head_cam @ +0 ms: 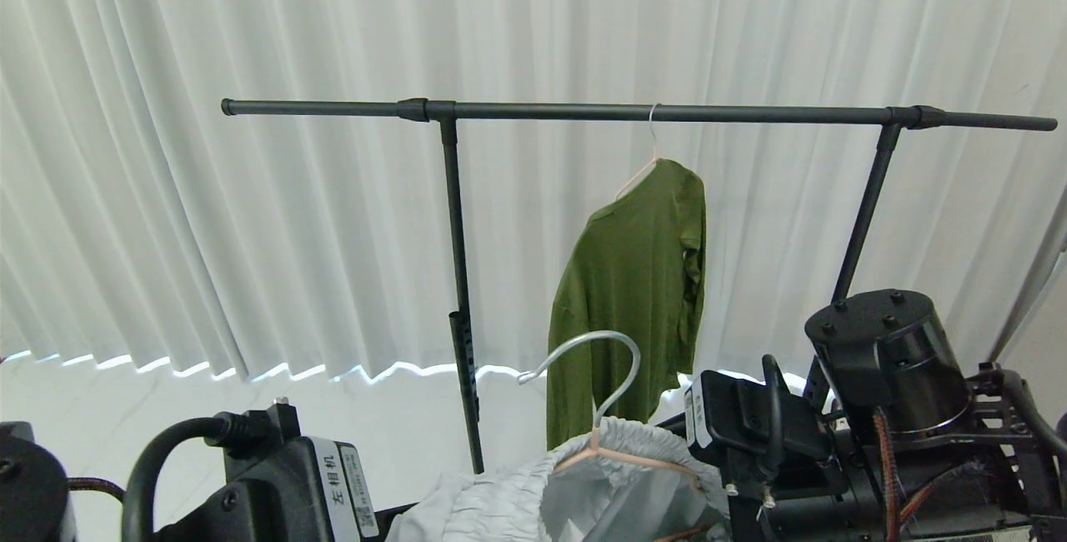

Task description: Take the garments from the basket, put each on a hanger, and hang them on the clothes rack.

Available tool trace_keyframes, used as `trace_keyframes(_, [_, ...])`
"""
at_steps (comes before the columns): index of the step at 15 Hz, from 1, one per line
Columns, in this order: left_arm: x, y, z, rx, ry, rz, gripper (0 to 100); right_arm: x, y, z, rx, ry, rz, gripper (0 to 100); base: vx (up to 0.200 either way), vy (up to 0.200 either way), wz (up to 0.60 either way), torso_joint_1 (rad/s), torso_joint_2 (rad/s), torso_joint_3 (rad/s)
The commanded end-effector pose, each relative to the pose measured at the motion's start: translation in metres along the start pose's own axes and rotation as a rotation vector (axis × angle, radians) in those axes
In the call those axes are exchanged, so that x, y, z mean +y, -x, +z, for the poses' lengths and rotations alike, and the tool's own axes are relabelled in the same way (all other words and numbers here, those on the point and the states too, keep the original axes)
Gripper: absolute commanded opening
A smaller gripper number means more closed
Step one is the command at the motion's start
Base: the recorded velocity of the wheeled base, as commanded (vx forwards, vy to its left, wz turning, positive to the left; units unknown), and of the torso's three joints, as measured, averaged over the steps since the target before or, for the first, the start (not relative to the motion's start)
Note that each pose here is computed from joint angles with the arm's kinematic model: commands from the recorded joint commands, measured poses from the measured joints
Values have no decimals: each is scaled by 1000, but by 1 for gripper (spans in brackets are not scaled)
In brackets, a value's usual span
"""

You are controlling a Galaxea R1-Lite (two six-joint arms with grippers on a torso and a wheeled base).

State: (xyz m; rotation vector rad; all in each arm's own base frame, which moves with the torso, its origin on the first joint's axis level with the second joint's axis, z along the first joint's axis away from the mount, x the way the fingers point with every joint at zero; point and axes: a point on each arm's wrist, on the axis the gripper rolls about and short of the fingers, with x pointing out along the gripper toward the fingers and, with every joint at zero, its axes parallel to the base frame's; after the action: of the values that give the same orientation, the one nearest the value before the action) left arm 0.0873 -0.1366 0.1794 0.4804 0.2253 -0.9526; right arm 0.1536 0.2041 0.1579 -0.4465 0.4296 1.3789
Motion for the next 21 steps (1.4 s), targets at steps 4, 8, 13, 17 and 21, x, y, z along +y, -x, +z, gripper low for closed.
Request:
trace_keyframes(4, [-2,0,1,-6,-4,-9,0,0,-1,0,2,-1,0,0,0,0,0,0,0,0])
trace_keyframes(8, [-2,0,0,-3,-5,-11,0,0,1,2,-6,4,-14,0,0,0,0,0,0,0])
trace_keyframes(13, [-2,0,1,-6,-5,-9,100,1,12,7,-30,36,-47,0,0,0,0,0,0,0])
trace_keyframes(17, [-1,4,1,-20,-1,-2,100,-1,26,10,-54,121,-86,0,0,0,0,0,0,0])
trace_keyframes(21, [1,9,-4,-17,13,20,100,-11,49,5,-22,146,-153,0,0,0,0,0,0,0])
